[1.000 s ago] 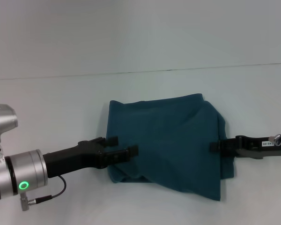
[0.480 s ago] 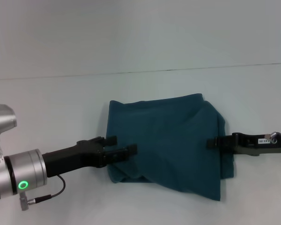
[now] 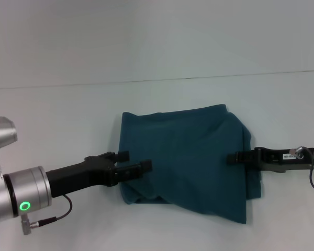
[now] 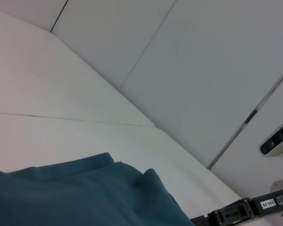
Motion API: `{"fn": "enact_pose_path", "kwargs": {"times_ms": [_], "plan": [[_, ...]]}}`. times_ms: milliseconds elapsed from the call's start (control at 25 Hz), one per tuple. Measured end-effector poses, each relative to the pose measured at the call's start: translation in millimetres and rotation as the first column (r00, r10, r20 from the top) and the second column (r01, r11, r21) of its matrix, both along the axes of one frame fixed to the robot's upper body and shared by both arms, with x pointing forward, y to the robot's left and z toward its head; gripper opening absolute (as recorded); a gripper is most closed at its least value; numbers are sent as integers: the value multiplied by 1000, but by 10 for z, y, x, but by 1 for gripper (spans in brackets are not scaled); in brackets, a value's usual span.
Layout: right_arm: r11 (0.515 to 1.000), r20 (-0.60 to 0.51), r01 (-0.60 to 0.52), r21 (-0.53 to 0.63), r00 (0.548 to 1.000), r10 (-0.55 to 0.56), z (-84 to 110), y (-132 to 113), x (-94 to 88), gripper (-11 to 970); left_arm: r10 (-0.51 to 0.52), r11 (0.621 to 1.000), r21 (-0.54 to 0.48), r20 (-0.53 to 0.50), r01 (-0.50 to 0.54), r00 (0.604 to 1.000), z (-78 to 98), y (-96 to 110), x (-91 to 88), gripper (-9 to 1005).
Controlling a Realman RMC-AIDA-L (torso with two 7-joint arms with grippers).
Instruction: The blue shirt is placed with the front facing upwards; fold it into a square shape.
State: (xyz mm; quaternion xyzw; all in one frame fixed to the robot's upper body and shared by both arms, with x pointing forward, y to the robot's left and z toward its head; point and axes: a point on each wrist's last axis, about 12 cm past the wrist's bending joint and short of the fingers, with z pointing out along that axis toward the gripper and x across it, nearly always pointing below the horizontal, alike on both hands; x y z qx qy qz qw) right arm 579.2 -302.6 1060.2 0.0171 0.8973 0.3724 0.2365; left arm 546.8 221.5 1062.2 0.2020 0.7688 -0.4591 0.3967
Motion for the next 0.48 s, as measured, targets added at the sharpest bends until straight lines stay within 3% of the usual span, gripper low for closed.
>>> {"fn": "enact_pose_path", "kwargs": {"times_ms": [480], "plan": [[1000,18,3,-4,1000,-3,-7,50,28,584,-1,1000,0,2,1,1000,6,-4,7,951]]}}
